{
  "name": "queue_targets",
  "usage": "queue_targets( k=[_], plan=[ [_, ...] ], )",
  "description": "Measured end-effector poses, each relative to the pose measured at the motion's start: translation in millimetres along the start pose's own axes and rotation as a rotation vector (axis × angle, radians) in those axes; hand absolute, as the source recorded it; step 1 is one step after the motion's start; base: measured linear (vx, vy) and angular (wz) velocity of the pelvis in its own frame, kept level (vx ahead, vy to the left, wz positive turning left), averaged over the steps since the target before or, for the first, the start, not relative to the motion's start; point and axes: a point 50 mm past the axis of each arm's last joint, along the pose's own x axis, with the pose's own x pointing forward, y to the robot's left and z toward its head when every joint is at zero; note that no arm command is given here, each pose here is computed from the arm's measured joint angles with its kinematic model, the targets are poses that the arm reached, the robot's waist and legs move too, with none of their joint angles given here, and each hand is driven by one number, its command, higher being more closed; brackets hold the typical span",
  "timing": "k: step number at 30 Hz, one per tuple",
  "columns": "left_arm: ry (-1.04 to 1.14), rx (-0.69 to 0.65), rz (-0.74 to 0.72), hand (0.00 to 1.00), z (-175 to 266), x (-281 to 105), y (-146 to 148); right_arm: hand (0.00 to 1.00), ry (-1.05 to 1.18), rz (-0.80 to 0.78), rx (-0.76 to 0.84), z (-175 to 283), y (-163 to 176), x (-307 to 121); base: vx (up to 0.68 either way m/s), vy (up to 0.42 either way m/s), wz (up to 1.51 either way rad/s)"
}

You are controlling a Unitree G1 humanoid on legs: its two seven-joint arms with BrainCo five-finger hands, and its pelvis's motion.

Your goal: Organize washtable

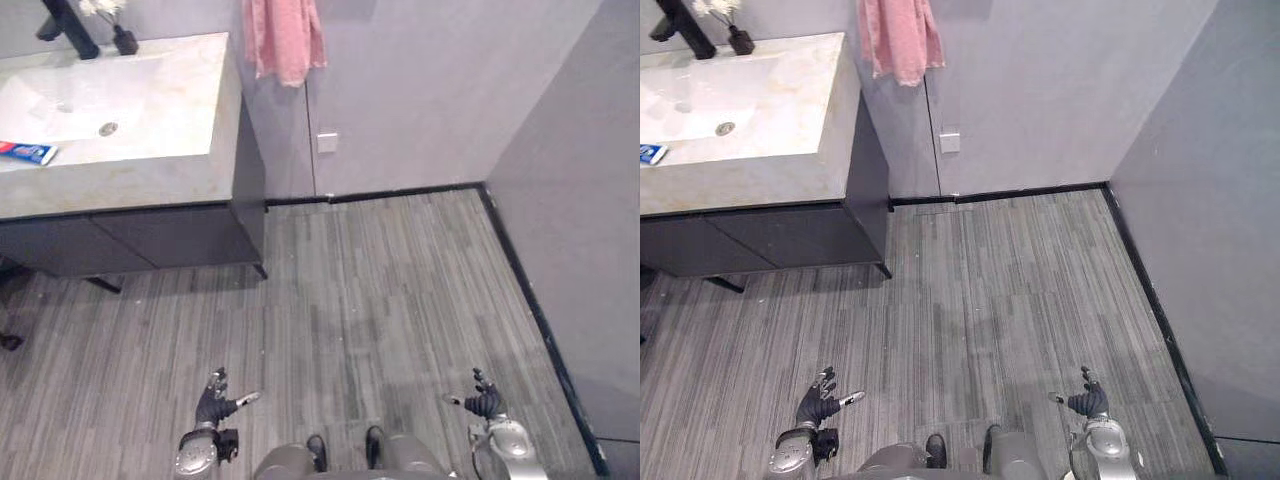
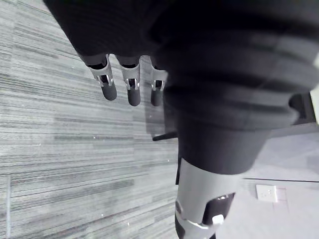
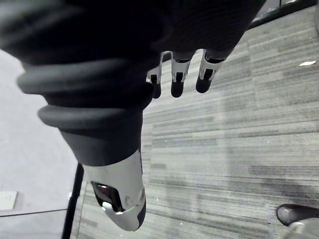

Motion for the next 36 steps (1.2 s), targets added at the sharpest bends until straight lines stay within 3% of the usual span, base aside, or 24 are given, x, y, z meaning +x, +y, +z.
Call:
queue_targets(
  k=[4, 12, 18, 28, 36],
  plan=[
    [-0.098, -0.003, -0.015, 0.0, 33, 18, -9, 0.0, -0.053, -0.013, -0.005, 15, -7, 5, 0.53, -0.062, 0.29],
    [-0.096, -0.032, -0.019, 0.0, 32, 17, -17, 0.0, -0.121, 0.033, -0.042, 34, 4, 8, 0.64, -0.182, 0.16],
    [-0.128, -0.051, -0.028, 0.0, 40, 17, -21, 0.0, -0.148, 0.008, 0.023, 42, 1, 11, 0.52, -0.03, -0.2],
    [-0.06, -0.042, -0.002, 0.0, 23, 13, -16, 0.0, -0.014, -0.027, 0.073, 8, 3, 3, 0.52, 0.158, -0.05],
    [-0.039, -0.031, -0.009, 0.0, 17, 11, -16, 0.0, -0.017, 0.0, 0.086, 9, 14, 3, 0.44, -0.009, 0.36]
  ],
)
